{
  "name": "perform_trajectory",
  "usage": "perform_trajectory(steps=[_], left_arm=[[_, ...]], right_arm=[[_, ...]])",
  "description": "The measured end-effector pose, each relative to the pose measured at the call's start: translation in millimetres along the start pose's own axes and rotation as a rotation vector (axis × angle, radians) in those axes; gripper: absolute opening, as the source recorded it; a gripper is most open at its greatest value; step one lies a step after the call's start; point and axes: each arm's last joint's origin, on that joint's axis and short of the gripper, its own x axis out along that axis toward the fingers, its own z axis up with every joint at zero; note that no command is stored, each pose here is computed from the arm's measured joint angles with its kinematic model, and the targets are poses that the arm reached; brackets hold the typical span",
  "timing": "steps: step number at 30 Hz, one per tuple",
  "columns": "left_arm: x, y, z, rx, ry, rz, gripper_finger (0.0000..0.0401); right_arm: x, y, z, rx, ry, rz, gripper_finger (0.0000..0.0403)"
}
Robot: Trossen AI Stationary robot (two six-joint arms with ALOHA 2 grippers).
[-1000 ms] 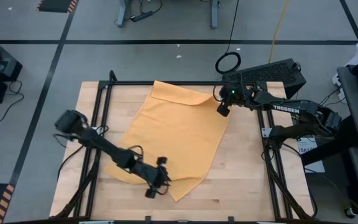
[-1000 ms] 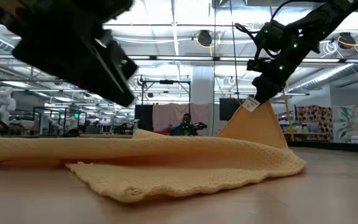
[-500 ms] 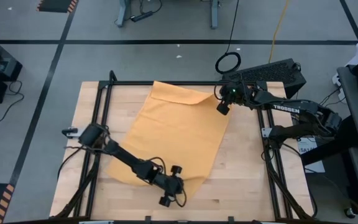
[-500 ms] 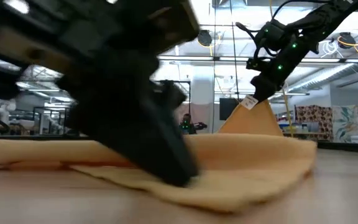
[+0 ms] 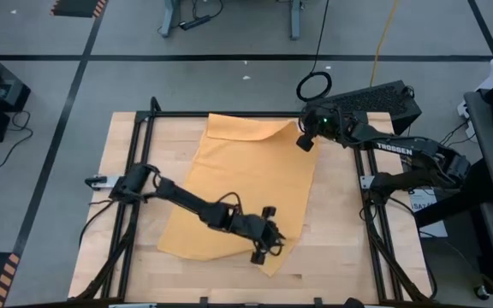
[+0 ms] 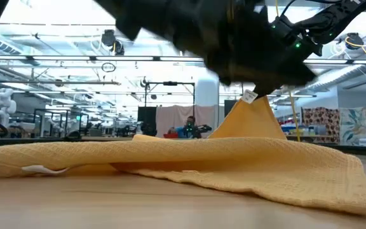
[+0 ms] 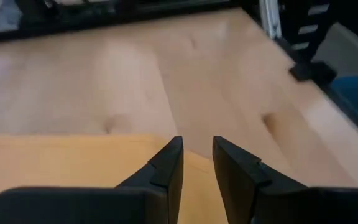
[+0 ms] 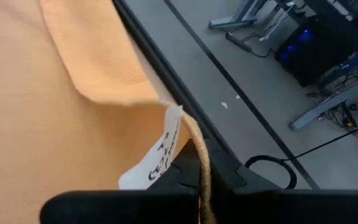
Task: Roll towel
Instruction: Fold the yellow towel
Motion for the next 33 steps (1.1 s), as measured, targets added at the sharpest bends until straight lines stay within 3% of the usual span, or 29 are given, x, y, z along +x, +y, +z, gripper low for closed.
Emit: perform_trajectory(steps=[3,6,10,14,18,23,33], left_arm=[[-21,2,13,0.001,0.114,-0.012,0.0092],[-28,-6,4,0.002,0.243,-0.083,0.0092],[-20,-31,-4,0.035,0.245,-0.164,0.0092],[-4,-45,-29,0.067,0.313,-0.126,0.0092],[11,-54,-31,0.077,0.258,-0.127,0.0092],[37,-57,-44,0.079,0.284,-0.130,0.0092],[73,-36,-37,0.072,0.137,-0.110,0.0092]], right_arm=[[0,-2,-1,0.005,-0.002,0.020,0.0000],[1,-3,-2,0.028,-0.007,0.077,0.0000],[1,-3,-2,0.046,-0.013,0.105,0.0000],[1,-2,-2,0.073,-0.008,0.108,0.0000],[1,-2,-3,0.100,-0.006,0.112,0.0000],[1,-2,-3,0.129,0.001,0.114,0.0000],[1,1,-4,0.157,0.020,0.124,0.0000]])
